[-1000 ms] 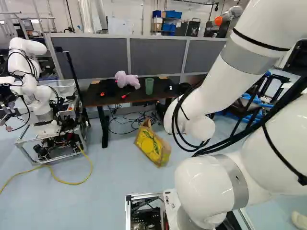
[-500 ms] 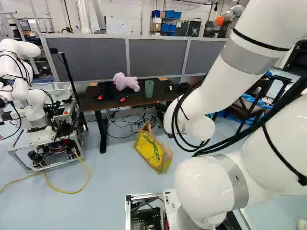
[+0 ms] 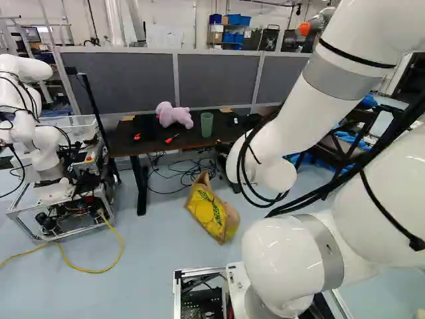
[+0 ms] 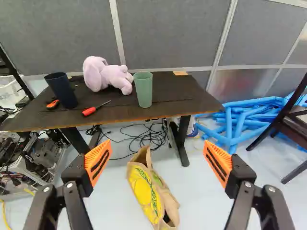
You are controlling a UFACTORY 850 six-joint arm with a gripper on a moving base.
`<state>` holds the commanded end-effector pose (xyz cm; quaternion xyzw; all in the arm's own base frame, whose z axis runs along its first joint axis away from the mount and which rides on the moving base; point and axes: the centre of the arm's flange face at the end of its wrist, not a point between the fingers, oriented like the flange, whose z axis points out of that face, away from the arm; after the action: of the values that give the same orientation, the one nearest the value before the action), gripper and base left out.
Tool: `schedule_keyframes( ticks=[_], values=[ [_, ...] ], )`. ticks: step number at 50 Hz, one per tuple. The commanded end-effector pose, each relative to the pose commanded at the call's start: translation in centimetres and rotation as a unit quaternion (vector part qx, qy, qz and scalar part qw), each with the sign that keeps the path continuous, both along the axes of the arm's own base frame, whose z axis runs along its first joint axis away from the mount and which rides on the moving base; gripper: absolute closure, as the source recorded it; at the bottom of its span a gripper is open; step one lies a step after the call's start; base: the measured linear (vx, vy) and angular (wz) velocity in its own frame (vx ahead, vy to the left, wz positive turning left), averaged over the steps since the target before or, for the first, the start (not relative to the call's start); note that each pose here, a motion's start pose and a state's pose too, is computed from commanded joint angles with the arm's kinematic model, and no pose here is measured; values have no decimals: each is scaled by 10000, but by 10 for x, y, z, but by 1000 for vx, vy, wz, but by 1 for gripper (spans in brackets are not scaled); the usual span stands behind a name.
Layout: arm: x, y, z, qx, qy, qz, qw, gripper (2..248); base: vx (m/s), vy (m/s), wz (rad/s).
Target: Pick up the bag on the ground and place it on the table
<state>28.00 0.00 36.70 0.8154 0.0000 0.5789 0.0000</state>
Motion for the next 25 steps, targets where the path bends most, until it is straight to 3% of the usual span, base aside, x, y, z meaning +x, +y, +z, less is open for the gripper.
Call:
schedule_keyframes(
  ticks=[25],
  values=[
    [31,0,1,0,174,0,9998,3,0,0,0]
  ],
)
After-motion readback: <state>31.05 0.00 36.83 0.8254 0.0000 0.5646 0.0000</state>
